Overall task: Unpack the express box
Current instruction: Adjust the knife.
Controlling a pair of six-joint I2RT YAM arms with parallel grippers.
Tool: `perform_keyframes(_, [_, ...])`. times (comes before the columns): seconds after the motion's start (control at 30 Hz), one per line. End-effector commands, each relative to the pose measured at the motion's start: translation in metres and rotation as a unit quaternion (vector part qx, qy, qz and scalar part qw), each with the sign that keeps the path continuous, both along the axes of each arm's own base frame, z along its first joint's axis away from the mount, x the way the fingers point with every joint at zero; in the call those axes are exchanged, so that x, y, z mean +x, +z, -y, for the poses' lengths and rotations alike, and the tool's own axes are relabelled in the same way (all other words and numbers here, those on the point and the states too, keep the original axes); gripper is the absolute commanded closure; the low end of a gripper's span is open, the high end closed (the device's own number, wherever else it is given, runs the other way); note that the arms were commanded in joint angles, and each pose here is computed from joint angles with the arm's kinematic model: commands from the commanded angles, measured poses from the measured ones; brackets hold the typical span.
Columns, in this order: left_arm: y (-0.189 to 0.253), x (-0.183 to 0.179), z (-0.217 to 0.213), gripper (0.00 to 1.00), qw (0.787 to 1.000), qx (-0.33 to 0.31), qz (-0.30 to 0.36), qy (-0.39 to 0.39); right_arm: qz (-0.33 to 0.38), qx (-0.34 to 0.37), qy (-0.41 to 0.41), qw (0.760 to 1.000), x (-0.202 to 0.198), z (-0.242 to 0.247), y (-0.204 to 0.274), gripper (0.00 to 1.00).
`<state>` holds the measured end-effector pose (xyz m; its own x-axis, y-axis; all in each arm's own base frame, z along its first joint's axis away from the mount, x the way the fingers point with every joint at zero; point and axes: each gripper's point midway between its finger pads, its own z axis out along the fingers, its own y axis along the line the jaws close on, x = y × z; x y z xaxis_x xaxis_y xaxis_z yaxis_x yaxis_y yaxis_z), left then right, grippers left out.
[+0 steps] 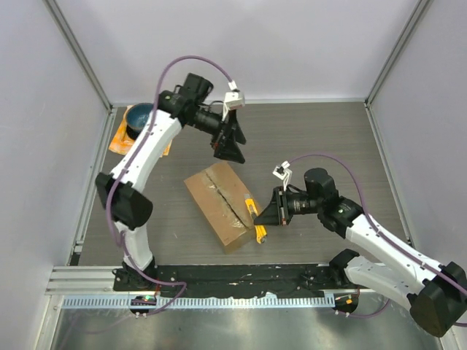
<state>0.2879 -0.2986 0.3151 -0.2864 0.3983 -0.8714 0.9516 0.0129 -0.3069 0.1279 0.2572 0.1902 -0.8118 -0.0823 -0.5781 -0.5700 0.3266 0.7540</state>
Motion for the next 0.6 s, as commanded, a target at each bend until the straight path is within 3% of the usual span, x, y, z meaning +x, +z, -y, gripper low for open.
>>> perform_keyframes(0.0, [-0.024,-0.084,0.003,0.0,0.97,0.049,-0.213,-0.109,0.065,0.034,0.053,0.996,0.004,-0.011,0.041,0.99])
perform_keyframes(0.17, [-0.041,-0.12,0.007,0.0,0.967,0.082,-0.178,-0.163,0.082,0.017,0.072,0.994,0.007,-0.012,0.047,0.99])
perform_keyframes(0.43, [-0.039,-0.133,-0.004,0.01,0.969,0.1,-0.153,-0.167,0.092,-0.02,0.087,0.992,0.007,-0.006,0.046,0.99])
perform_keyframes(0.57, [-0.041,-0.145,-0.009,0.07,0.967,0.115,-0.148,-0.174,0.101,-0.055,0.088,0.989,0.011,0.0,0.042,0.99])
